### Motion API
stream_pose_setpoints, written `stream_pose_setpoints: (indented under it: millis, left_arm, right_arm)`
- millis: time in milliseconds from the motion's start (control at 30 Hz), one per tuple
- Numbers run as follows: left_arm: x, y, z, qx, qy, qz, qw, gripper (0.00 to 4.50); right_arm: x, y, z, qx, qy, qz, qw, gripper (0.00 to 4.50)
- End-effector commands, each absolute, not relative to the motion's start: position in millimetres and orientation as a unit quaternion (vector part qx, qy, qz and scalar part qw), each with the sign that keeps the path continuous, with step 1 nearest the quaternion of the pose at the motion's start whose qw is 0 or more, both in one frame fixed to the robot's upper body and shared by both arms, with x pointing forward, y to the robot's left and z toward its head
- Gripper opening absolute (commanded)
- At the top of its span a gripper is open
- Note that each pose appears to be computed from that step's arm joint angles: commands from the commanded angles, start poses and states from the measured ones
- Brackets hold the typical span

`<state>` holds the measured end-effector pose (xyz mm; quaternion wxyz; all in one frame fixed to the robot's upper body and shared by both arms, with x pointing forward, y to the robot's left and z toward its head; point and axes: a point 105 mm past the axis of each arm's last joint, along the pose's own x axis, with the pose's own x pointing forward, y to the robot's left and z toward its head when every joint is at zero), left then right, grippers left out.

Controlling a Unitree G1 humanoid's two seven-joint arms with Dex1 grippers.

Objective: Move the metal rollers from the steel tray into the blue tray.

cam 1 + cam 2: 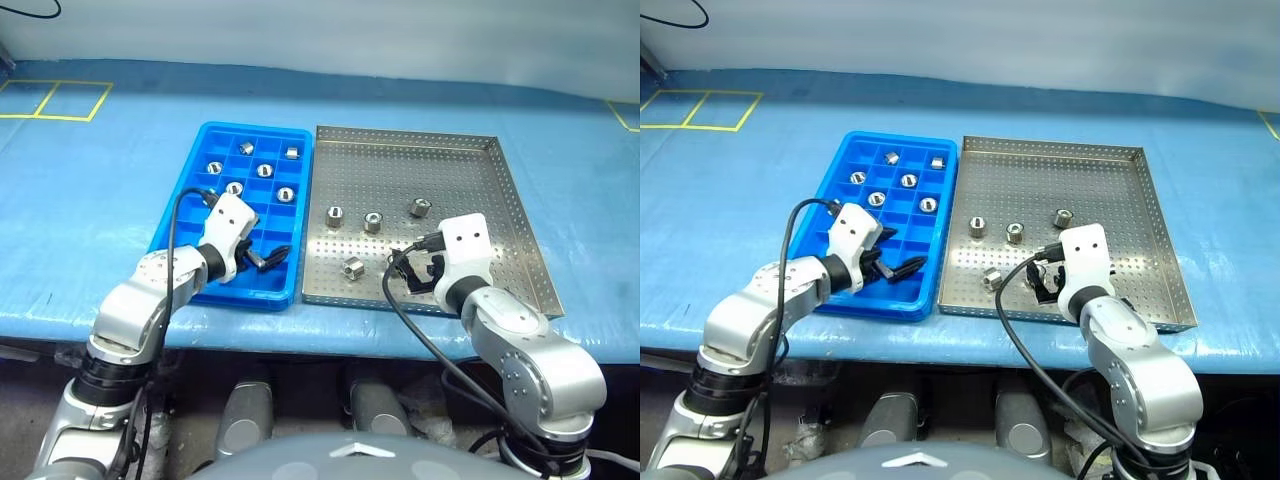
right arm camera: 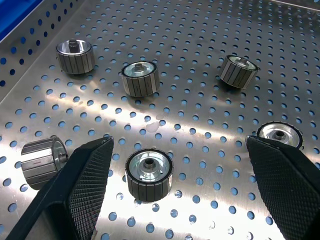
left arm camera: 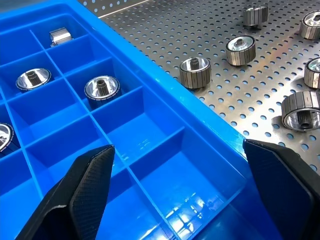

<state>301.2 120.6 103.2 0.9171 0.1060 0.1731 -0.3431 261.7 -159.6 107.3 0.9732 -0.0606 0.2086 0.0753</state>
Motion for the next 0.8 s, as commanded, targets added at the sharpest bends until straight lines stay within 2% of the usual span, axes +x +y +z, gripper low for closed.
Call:
stream_pose_setpoints:
  millis: [33,400,633,800]
  left_arm:
    - [300.1,119.9,115.1,0.114,0.150,-0.344,0.920,4.50]
    - [305.4,121.5,121.4,0.113,0.134,-0.334,0.926,4.50]
    - [336.2,107.1,158.9,0.132,0.081,-0.371,0.916,4.50]
    - [368.5,74.5,174.5,0.153,0.077,-0.429,0.887,4.50]
  right_arm:
    - [260.8,-157.7,116.2,-0.064,0.188,0.077,0.977,4.47]
    - [261.9,-156.5,116.5,-0.065,0.187,0.079,0.977,4.47]
    - [264.3,-155.3,118.0,-0.062,0.182,0.077,0.978,4.47]
    - [266.2,-154.3,118.2,-0.057,0.178,0.076,0.979,4.47]
